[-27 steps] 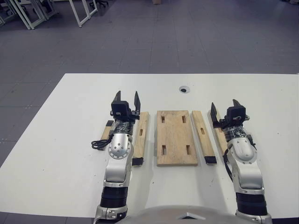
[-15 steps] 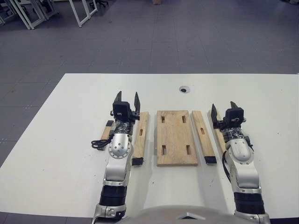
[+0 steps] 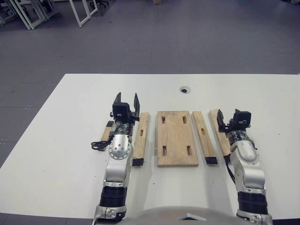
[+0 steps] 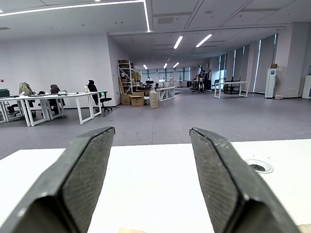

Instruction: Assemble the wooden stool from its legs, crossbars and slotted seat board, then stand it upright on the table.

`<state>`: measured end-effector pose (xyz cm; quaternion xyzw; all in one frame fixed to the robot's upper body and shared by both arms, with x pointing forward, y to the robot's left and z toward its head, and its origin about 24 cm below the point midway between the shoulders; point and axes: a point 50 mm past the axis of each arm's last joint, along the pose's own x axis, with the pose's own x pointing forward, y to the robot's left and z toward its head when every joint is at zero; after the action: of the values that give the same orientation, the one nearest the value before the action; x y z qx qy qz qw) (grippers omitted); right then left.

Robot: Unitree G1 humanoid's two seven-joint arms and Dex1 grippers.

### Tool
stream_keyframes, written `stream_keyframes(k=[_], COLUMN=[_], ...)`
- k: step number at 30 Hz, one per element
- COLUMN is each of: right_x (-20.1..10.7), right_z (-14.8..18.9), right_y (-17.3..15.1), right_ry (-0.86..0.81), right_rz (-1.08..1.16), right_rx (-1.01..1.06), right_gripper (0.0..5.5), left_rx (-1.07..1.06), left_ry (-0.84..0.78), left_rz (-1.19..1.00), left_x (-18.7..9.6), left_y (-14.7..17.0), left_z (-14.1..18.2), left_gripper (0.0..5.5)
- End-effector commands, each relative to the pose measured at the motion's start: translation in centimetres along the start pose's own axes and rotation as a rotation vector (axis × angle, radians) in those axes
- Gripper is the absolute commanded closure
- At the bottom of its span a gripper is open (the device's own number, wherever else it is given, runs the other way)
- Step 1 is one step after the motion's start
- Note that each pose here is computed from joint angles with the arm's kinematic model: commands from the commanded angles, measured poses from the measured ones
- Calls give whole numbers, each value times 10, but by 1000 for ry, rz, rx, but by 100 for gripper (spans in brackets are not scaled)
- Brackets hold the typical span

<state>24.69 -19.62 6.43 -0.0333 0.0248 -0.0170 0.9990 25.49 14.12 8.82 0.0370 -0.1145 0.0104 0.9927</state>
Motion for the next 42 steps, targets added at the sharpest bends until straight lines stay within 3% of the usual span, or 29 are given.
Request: stream_keyframes(k=[1,8,14,24,33,39,42], right_x=[-2,-7,-7,-36,-45,-49,-51], right_z=[-1,-6,-6,-36,-53,-61,-63], right_y=[-2,-2,-21,-58,-59,-52,-49], right_ry=[16,37,47,282,439,497,517], right_rz=[-6,-10,-57,-138,-54,-18,-17], right_rx=[20,9,-13,-90,-139,-35,90], right_gripper=[217,217,217,217,217,217,266], left_rx=[7,7,5,1,-3,-5,-6], left_ry=[21,39,39,49,58,61,63], left_rz=[11,2,15,36,50,54,56], left_x=[2,-3,-2,-6,-8,-8,-8], left_y=[2,2,3,3,5,5,6], left_z=[-2,-4,-3,-3,-4,-5,-5], left_gripper=[263,263,263,263,263,263,263])
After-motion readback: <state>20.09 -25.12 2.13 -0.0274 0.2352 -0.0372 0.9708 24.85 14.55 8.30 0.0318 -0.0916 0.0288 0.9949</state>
